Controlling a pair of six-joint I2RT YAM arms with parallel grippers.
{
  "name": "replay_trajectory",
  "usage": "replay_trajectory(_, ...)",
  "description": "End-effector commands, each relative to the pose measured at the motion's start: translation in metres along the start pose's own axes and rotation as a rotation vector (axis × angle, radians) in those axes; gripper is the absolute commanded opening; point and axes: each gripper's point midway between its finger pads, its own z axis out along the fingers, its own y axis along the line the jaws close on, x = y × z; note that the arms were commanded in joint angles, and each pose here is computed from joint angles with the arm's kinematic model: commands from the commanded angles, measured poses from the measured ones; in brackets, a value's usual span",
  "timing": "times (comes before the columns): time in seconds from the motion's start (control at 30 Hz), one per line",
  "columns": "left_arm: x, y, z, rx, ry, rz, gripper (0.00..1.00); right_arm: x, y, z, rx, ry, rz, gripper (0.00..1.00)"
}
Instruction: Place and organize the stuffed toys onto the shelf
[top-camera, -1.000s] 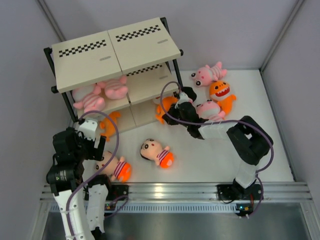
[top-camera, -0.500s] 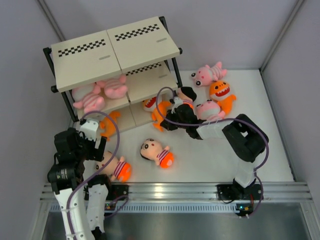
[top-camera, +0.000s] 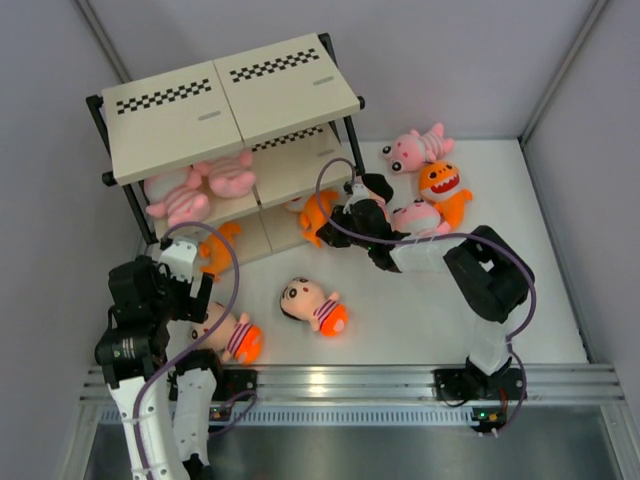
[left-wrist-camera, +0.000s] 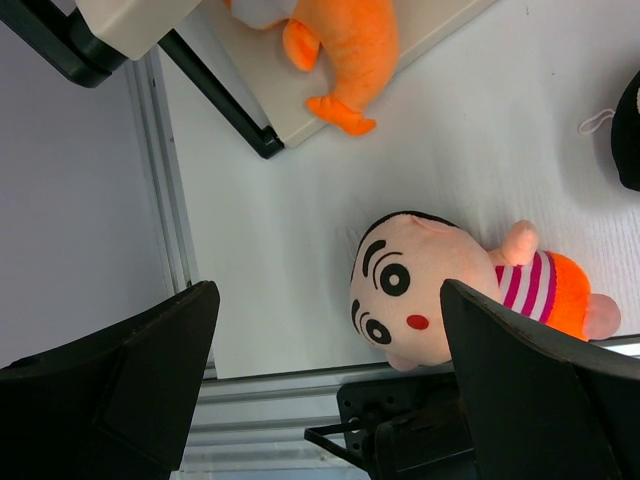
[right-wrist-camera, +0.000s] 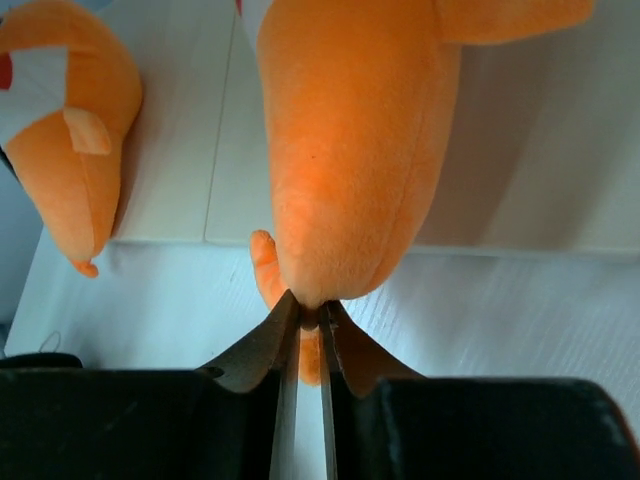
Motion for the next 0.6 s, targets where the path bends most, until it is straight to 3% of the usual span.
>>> replay_trajectory(0.0, -0.005, -0.004, -0.003, 0.017, -0.028, 0.004, 0.98, -0.039, 0.004, 0.005, 0.027, -0.136, 0.099, 0.15)
replay_trajectory(0.1, -0.004, -0.002, -0.003, 0.008, -0.022, 0.005, 0.98, -0.046, -0.003, 0.015, 0.077, -0.139, 0.123, 0.28)
replay_trajectory(0.17, -0.003, 0.000, -0.003, 0.001, -0.017, 0.007, 0.98, -0.045, -0.008, 0.019, 0.106, -0.125, 0.146, 0.29)
replay_trajectory(0.23, -0.003, 0.000, -0.003, -0.005, -0.017, 0.011, 0.98, -0.048, -0.005, 0.015, 0.092, -0.134, 0.153, 0.36)
replay_trajectory(0.27, -0.002, 0.000, -0.002, -0.001, -0.013, 0.010, 0.98, -0.040, -0.008, 0.011, 0.099, -0.123, 0.156, 0.42)
replay_trajectory(0.3, -0.002, -0.001, -0.002, 0.002, -0.014, 0.010, 0.98, -0.040, -0.008, 0.006, 0.102, -0.127, 0.158, 0.54)
replay_trajectory(0.4, 0.000, -0.001, -0.001, 0.002, -0.009, 0.009, 0.98, -0.055, 0.002, -0.027, 0.088, -0.163, 0.127, 0.69)
replay_trajectory(0.57, 0.004, -0.001, 0.001, -0.001, 0.001, 0.016, 0.98, -0.054, 0.005, -0.082, 0.144, -0.087, -0.014, 0.79)
